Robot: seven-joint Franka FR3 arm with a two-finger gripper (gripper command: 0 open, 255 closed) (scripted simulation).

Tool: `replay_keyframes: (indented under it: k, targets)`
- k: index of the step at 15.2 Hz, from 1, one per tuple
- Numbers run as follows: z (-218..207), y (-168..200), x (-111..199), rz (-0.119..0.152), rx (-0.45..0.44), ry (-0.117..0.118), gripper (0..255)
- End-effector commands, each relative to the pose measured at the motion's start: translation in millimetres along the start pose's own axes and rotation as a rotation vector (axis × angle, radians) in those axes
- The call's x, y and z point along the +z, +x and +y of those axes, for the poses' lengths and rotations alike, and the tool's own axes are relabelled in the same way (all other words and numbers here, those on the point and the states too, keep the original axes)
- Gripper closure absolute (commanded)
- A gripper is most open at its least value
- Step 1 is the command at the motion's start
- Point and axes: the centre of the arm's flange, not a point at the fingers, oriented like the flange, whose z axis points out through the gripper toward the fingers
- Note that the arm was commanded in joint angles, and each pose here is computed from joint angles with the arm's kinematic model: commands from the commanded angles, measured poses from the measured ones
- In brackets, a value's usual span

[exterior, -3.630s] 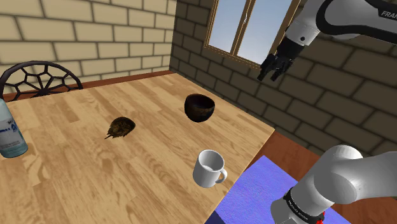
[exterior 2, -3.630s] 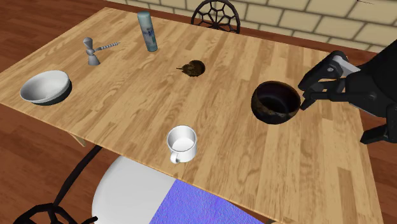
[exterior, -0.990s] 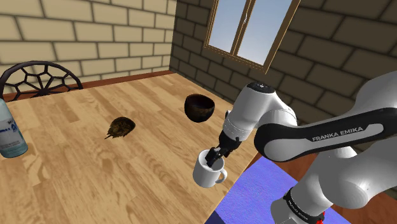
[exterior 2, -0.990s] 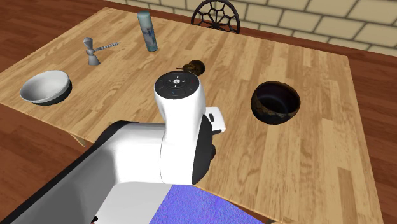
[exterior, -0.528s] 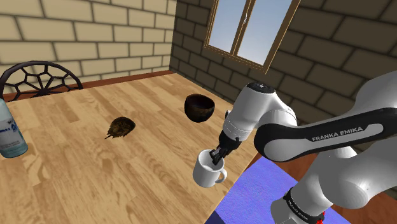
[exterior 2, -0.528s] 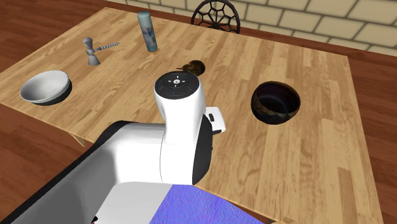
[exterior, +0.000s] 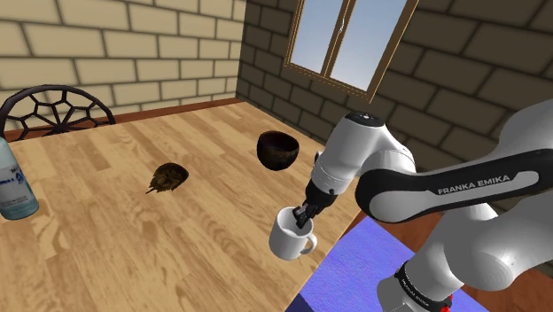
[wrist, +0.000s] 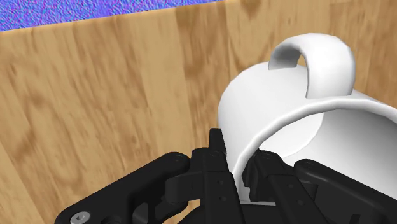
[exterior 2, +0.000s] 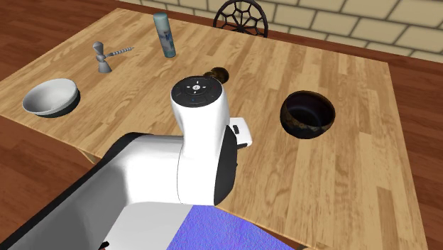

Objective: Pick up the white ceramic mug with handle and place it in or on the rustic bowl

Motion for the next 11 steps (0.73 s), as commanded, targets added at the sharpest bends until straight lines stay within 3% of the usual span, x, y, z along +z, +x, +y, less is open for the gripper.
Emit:
replay_keyframes:
  k: [1,11]
  targets:
    - [0.2,1.1,-9.0,0.000,0.000,0.000,255]
    - [0.1,6.3,-61.5,0.000,0.000,0.000,255]
